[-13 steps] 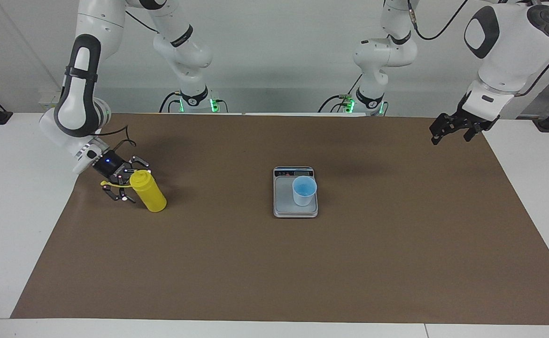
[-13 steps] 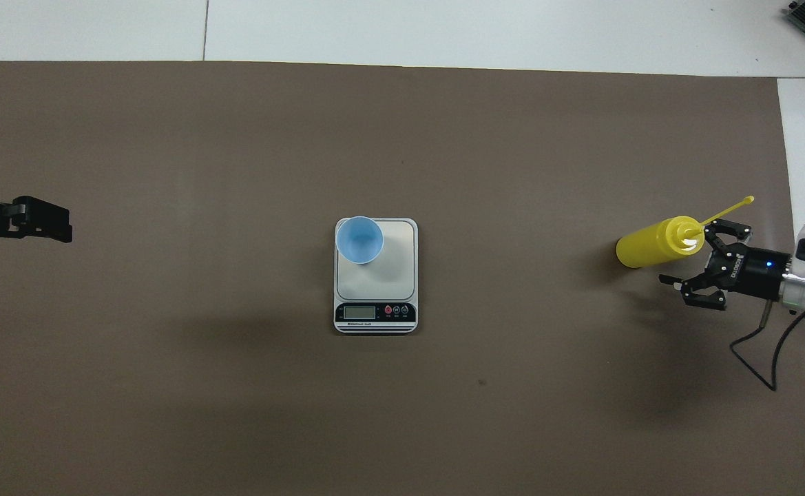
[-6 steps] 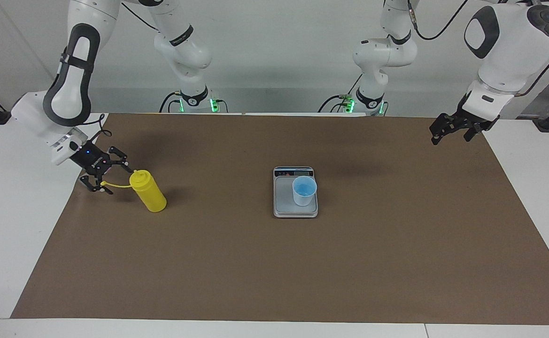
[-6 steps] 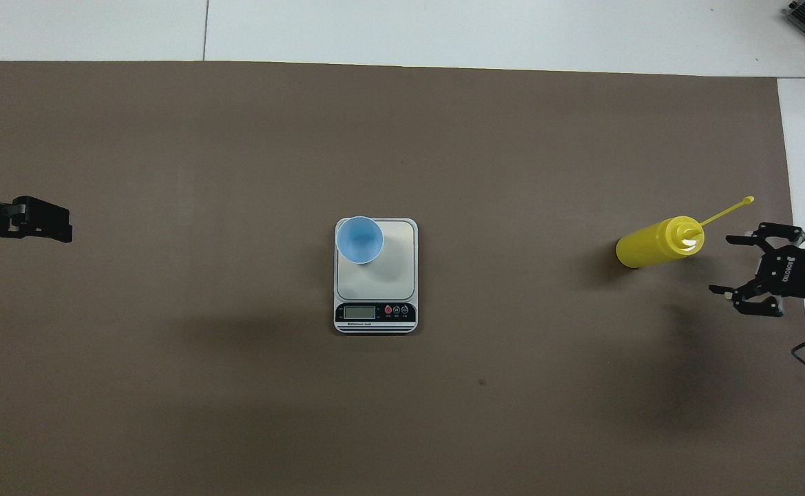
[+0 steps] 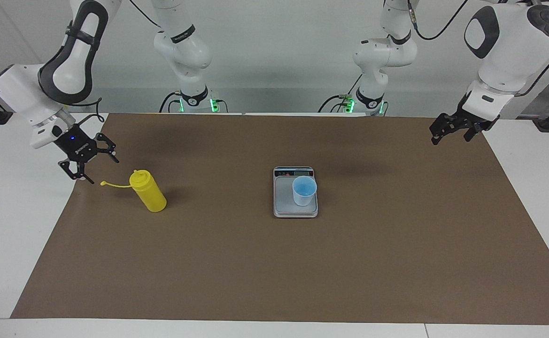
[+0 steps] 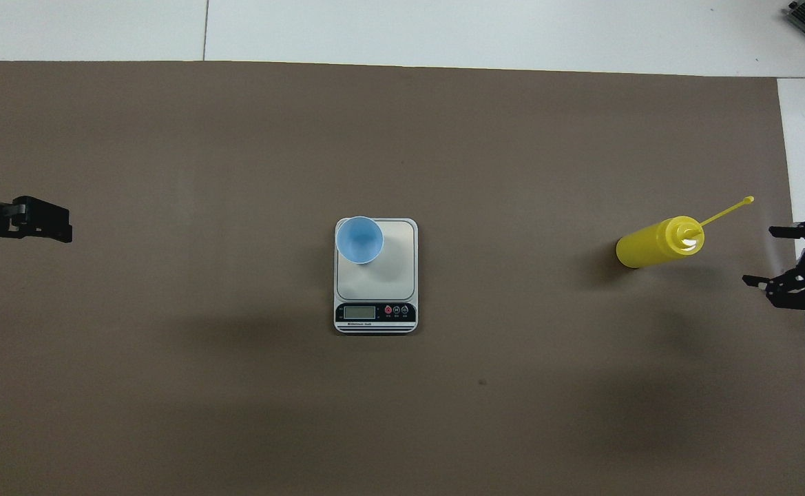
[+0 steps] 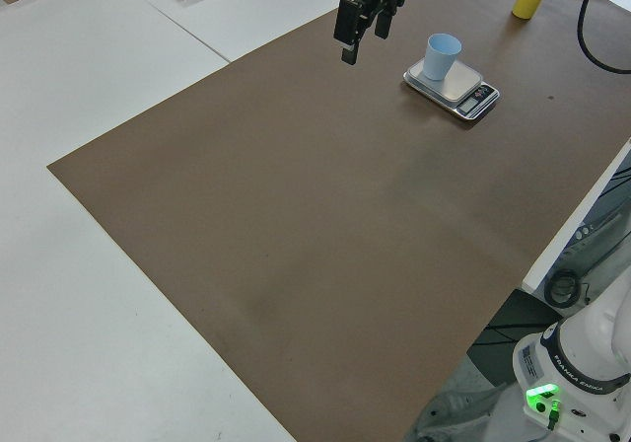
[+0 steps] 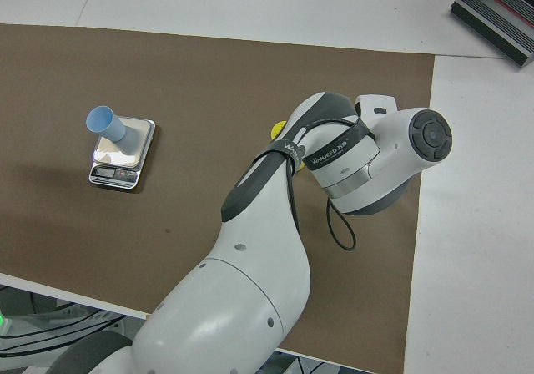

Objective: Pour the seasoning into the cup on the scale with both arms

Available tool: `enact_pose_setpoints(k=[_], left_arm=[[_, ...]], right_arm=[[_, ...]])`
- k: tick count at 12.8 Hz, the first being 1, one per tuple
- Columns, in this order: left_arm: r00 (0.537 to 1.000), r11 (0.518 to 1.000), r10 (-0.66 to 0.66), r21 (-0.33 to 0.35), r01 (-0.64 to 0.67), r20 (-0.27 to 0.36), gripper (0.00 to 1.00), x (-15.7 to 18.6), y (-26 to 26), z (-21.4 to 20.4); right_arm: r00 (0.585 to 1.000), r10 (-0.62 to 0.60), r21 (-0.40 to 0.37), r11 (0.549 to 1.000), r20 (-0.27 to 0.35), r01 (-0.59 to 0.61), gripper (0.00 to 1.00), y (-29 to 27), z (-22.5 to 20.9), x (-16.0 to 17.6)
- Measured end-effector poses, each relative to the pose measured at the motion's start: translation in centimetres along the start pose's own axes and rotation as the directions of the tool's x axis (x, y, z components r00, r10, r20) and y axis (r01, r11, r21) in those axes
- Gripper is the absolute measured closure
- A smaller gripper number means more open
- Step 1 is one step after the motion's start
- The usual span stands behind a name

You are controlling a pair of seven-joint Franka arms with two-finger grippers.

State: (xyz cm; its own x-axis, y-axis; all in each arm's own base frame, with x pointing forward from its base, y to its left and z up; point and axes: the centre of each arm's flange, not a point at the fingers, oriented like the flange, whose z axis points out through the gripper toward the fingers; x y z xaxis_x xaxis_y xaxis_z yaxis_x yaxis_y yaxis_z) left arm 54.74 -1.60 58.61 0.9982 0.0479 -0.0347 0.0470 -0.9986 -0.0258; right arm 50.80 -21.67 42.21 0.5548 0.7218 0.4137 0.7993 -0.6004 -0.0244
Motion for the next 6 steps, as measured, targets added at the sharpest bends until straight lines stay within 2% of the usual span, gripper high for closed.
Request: enact_pose_setpoints(k=[3, 6], left_arm=[[1.0, 1.0, 0.0, 0.0, 0.0, 0.0, 0.0, 0.0, 0.0, 0.0], [1.0, 1.0, 0.0, 0.0, 0.0, 0.0, 0.0, 0.0, 0.0, 0.0]], right_arm=[[0.983, 0.165, -0.001, 0.986, 0.08, -0.165, 0.0, -2.9, -2.5, 4.8], [0.914, 0.361, -0.051, 0.933, 0.185, -0.357, 0.0, -6.4, -4.4, 10.5]])
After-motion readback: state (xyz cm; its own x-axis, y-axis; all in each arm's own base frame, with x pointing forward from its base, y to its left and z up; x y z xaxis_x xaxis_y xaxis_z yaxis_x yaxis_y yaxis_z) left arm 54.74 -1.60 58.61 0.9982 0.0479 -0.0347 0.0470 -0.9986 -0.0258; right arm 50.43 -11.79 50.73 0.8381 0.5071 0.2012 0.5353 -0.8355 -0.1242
